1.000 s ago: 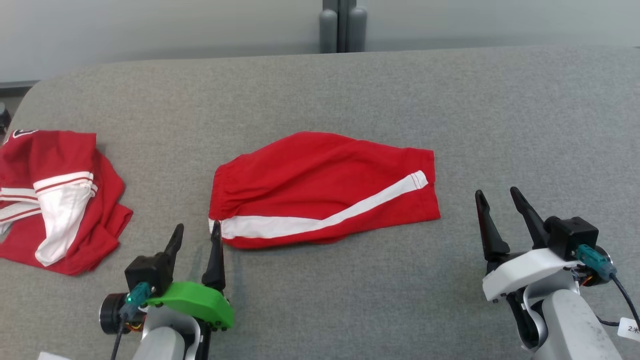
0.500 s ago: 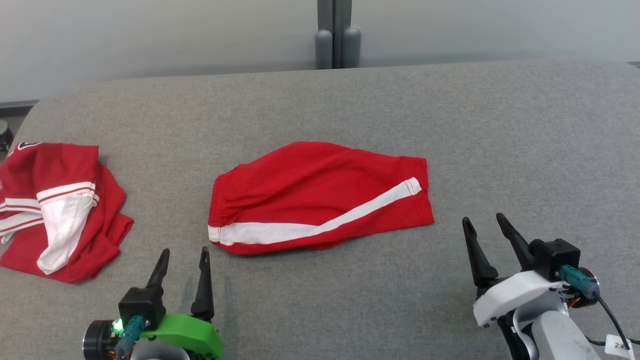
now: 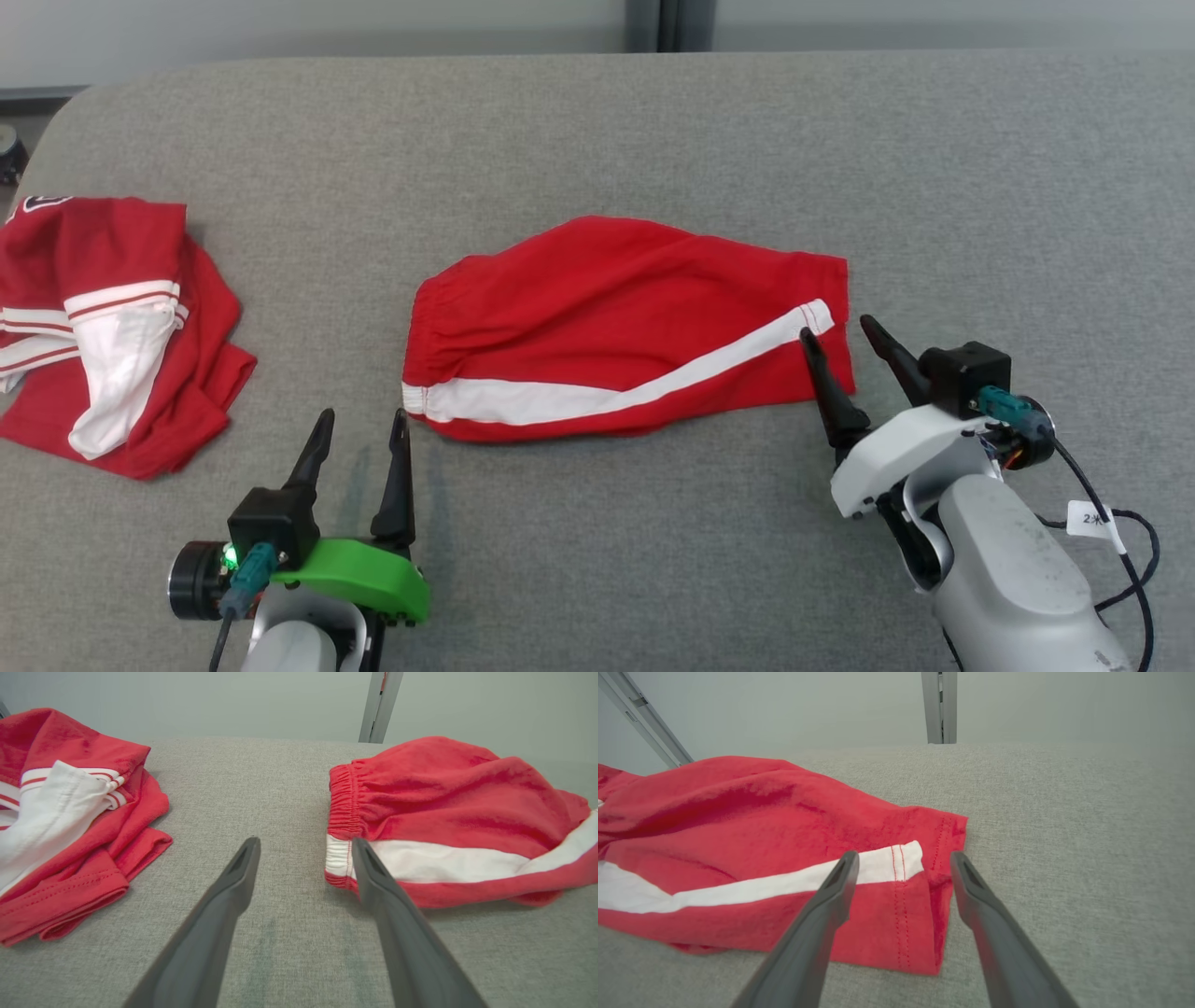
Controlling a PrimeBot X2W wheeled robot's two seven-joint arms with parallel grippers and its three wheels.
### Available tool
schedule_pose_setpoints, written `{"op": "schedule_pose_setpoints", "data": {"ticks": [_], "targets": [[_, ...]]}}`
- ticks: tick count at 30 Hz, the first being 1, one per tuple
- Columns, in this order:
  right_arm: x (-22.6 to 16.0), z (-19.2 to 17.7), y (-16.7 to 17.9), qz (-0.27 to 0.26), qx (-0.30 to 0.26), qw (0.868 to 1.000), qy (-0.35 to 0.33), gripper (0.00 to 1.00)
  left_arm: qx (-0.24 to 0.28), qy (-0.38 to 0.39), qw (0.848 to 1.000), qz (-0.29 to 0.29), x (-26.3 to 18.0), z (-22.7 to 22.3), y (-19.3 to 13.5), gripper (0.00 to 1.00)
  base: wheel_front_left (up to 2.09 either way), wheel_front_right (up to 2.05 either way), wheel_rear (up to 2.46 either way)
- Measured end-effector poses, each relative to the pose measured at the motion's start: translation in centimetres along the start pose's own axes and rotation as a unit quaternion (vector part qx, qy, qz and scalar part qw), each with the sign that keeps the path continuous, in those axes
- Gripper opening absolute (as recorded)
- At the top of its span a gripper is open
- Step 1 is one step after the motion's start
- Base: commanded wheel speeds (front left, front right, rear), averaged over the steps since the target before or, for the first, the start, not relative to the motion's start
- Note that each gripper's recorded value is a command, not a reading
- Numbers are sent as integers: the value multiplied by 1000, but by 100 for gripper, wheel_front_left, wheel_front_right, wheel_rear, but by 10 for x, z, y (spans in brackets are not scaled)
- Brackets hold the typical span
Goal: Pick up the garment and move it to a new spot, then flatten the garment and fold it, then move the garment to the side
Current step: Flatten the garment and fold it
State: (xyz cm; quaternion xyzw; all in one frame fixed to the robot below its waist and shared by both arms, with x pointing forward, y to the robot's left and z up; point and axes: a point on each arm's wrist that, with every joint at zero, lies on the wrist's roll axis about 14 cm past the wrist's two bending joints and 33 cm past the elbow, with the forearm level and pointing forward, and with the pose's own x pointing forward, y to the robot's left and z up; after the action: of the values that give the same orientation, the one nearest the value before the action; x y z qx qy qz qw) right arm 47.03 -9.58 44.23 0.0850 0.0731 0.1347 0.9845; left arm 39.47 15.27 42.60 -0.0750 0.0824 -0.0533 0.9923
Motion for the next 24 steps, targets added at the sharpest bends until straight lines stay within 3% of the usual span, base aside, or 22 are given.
{"op": "schedule_pose_setpoints", "data": {"ticks": [12, 15, 17, 19, 20, 24], "targets": [[24, -25, 11, 15, 24, 999, 36, 100, -4, 18, 1000, 22, -1, -12, 15, 100, 0, 0, 0], [25, -26, 14, 21, 27, 999, 38, 92, -5, 20, 1000, 23, -1, -14, 16, 100, 0, 0, 0], [26, -26, 15, 22, 28, 999, 36, 82, -6, 21, 1000, 21, 0, -14, 15, 100, 0, 0, 0], [26, -26, 16, 24, 29, 999, 37, 56, -5, 20, 1000, 20, 2, -14, 14, 100, 0, 0, 0], [27, -27, 17, 25, 30, 999, 37, 48, -5, 20, 1000, 18, 2, -14, 14, 100, 0, 0, 0], [29, -22, 19, 28, 31, 999, 30, 29, -6, 21, 1000, 16, 3, -14, 13, 100, 0, 0, 0]]}}
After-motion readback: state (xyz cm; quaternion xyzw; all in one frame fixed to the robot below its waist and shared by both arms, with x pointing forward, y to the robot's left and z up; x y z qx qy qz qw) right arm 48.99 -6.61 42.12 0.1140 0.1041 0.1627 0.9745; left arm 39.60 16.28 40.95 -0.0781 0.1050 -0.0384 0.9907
